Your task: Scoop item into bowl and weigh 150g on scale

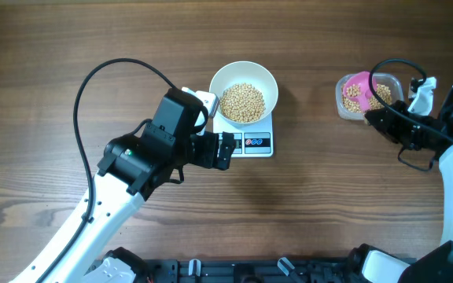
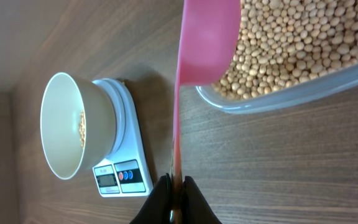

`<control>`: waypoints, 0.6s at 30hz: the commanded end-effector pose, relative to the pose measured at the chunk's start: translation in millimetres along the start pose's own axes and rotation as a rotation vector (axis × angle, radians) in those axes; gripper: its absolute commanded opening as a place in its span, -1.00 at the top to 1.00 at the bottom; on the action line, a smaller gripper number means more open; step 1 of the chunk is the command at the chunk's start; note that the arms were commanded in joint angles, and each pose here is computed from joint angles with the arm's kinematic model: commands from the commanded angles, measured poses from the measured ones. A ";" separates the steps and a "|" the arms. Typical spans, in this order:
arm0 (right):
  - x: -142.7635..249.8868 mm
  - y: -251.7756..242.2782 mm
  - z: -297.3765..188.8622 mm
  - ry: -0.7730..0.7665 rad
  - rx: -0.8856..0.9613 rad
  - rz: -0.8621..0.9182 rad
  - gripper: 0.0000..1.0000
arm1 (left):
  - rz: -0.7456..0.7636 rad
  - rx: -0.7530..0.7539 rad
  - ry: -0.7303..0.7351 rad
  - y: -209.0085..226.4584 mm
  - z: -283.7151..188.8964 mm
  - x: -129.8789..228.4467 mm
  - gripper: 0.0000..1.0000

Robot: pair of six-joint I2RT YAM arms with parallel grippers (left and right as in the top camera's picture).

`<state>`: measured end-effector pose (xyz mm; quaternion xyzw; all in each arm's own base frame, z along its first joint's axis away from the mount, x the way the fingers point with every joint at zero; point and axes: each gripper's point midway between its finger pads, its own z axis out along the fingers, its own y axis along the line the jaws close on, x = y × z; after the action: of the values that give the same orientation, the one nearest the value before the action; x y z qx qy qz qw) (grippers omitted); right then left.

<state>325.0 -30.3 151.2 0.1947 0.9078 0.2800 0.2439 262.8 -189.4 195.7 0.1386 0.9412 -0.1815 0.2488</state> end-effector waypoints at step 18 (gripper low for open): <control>-24.2 -34.9 5.4 -0.034 0.188 -0.032 0.90 | 0.024 -0.007 0.000 0.6 0.8 0.9 -1.00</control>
<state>333.9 -62.7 137.8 0.2147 0.9246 0.1940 0.2479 262.8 -189.4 195.7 0.1386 0.9412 -0.1815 0.2488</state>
